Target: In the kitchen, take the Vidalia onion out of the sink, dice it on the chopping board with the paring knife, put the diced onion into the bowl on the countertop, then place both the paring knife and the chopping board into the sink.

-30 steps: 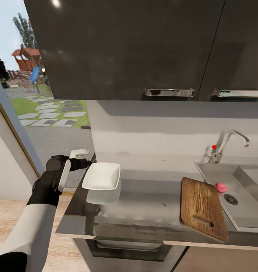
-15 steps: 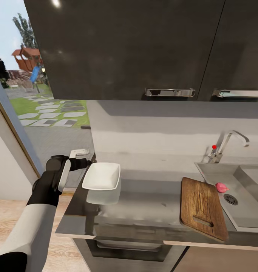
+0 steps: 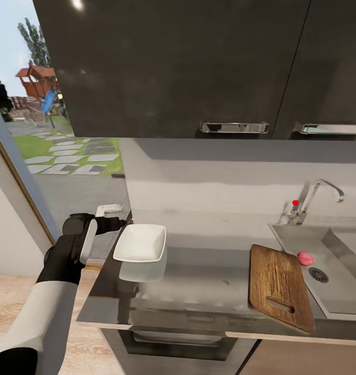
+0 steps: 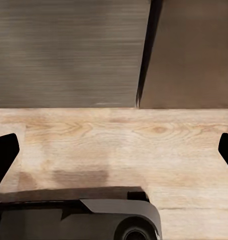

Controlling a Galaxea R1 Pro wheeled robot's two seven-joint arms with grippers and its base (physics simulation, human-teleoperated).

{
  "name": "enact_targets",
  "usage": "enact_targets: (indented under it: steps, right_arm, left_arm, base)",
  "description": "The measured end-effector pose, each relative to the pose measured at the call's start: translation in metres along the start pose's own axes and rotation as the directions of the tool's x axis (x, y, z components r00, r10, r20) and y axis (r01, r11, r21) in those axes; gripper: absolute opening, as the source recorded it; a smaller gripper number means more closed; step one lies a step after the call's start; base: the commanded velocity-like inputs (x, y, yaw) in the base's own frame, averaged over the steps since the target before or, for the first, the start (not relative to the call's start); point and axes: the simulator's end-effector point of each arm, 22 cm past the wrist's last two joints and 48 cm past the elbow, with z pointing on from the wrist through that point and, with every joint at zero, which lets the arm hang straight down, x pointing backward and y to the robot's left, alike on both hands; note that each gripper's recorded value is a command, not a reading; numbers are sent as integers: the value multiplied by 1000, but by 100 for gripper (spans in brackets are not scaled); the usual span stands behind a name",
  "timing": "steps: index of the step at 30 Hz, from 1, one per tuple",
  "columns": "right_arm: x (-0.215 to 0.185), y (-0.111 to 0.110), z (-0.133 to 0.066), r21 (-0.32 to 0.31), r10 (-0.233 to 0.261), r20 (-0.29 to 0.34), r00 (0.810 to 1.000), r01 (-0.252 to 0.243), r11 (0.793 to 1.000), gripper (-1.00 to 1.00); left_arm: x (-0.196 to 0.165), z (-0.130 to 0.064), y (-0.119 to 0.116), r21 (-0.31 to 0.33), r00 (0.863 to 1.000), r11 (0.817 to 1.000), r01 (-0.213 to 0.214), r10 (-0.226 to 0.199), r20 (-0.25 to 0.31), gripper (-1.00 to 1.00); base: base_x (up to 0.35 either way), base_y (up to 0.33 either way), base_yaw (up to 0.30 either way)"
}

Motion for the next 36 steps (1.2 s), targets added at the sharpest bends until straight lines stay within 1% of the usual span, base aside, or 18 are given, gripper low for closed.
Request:
enact_targets:
  steps: [5, 32, 35, 36]
  right_arm:
    - [2, 0, 0, 1, 1, -5, 1000, -1, 1000, 100]
    - [2, -3, 0, 5, 0, -6, 1000, 0, 1000, 100]
    - [2, -4, 0, 10, 0, -6, 1000, 0, 1000, 100]
    - [2, -7, -1, 26, 1, -7, 1000, -1, 1000, 100]
  left_arm:
    - [0, 1, 0, 0, 1000, 1000, 0, 0, -1, 100]
    - [-1, 0, 1, -1, 1000, 1000, 0, 0, 1, 100]
    - [0, 0, 0, 0, 1000, 1000, 0, 0, 1, 100]
    - [0, 0, 0, 0, 1000, 1000, 0, 0, 1, 100]
  base:
    - [-175, 0, 0]
    - [-335, 0, 0]
    - [-338, 0, 0]
    - [-338, 0, 0]
